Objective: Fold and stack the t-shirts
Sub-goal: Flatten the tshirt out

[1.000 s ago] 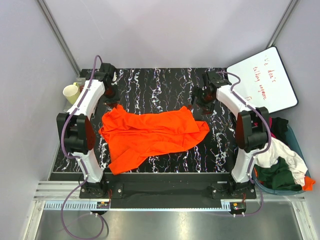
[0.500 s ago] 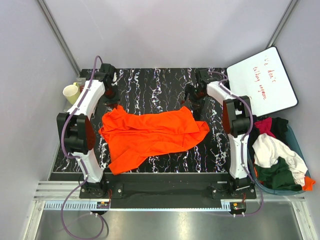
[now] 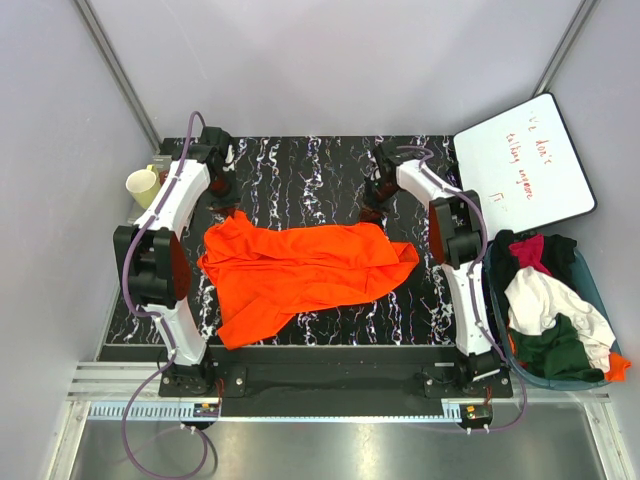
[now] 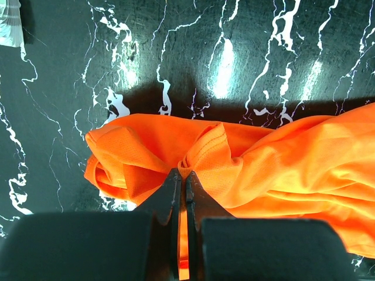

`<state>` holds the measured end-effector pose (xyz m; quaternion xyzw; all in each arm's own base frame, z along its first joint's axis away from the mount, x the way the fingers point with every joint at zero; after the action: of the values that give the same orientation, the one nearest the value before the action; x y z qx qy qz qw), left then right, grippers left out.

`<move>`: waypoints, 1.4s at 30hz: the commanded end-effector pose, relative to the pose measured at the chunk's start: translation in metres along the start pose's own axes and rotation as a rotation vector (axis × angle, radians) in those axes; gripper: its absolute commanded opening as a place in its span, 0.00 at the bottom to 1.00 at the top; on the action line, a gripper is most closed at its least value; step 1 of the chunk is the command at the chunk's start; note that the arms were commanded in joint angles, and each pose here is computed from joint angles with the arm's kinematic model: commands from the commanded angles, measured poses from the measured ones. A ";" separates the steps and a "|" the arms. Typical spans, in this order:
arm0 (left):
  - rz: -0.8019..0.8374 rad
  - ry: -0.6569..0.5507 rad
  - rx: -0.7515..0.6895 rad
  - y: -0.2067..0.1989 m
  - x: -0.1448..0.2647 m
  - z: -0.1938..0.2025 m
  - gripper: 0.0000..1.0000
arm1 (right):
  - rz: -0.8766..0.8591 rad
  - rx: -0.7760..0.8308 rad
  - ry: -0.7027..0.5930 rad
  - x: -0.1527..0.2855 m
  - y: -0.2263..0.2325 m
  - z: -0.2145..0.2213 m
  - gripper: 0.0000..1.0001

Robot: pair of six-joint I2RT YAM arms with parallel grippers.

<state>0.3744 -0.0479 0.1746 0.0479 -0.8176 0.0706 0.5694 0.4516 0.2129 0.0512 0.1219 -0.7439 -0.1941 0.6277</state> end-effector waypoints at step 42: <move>0.083 -0.522 0.132 0.013 0.182 -0.014 0.00 | 0.013 0.224 -0.783 0.352 0.069 0.050 0.00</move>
<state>0.3350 -0.0401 0.2886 0.0561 -0.8956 0.1087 0.4278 0.3645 0.1562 0.3059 0.1108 -0.8977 -0.1531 0.3981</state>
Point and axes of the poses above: each gripper's point midway between its finger pads, its own x axis back along the fingers, its own y axis along the line the jaws close on, z = x × y, the point moved 4 cm from there along x, back along the fingers, and after that the axes turned 1 degree about x, right-handed, at the moved point
